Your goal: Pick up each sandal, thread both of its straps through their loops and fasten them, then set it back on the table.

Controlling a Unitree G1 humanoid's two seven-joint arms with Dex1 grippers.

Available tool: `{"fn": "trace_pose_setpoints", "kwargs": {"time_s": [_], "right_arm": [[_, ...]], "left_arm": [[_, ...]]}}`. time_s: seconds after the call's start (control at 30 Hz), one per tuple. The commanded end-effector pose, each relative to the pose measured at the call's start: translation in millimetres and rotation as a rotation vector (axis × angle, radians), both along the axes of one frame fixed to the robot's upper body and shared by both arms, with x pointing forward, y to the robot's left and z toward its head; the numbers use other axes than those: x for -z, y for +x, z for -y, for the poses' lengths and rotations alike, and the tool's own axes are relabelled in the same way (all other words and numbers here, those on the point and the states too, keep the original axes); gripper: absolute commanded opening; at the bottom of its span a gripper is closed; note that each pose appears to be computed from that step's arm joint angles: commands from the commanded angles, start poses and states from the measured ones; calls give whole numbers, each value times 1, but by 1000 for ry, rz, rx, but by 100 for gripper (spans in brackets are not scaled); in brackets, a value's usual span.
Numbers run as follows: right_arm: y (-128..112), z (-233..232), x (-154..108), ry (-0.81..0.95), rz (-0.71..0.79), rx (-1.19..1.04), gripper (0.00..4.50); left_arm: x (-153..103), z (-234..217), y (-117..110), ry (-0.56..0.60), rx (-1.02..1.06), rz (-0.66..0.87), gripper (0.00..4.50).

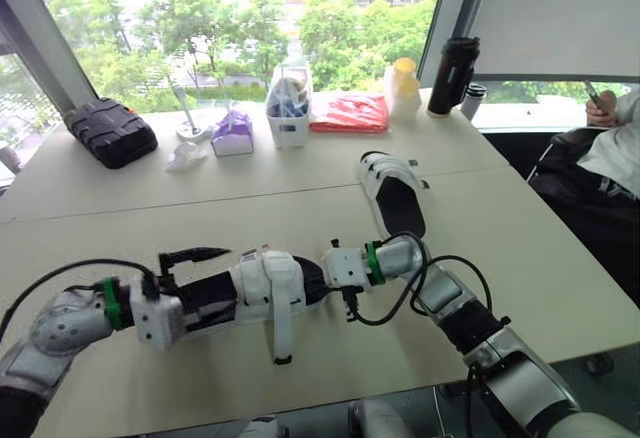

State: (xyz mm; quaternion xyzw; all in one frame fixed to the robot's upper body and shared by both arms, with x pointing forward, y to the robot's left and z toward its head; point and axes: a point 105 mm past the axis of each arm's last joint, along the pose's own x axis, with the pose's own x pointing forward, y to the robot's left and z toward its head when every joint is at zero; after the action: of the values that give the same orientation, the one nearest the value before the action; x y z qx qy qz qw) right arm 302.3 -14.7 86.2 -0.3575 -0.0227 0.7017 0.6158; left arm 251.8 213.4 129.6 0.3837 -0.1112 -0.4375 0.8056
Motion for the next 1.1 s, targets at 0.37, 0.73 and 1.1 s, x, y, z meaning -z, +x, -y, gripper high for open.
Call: {"fn": "trace_pose_setpoints", "kwargs": {"time_s": [0.37, 0.73, 1.1], "right_arm": [[-16, -2, 18, -63, -55, -52, 0], [-20, 1, 17, -66, -61, -40, 0], [-21, 1, 16, -67, -65, -33, 0]], "left_arm": [[40, 52, -68, -557, -15, -1087, 440], [67, 86, -44, -610, -72, -1057, 440], [70, 104, -35, -637, -45, -1066, 256]]}}
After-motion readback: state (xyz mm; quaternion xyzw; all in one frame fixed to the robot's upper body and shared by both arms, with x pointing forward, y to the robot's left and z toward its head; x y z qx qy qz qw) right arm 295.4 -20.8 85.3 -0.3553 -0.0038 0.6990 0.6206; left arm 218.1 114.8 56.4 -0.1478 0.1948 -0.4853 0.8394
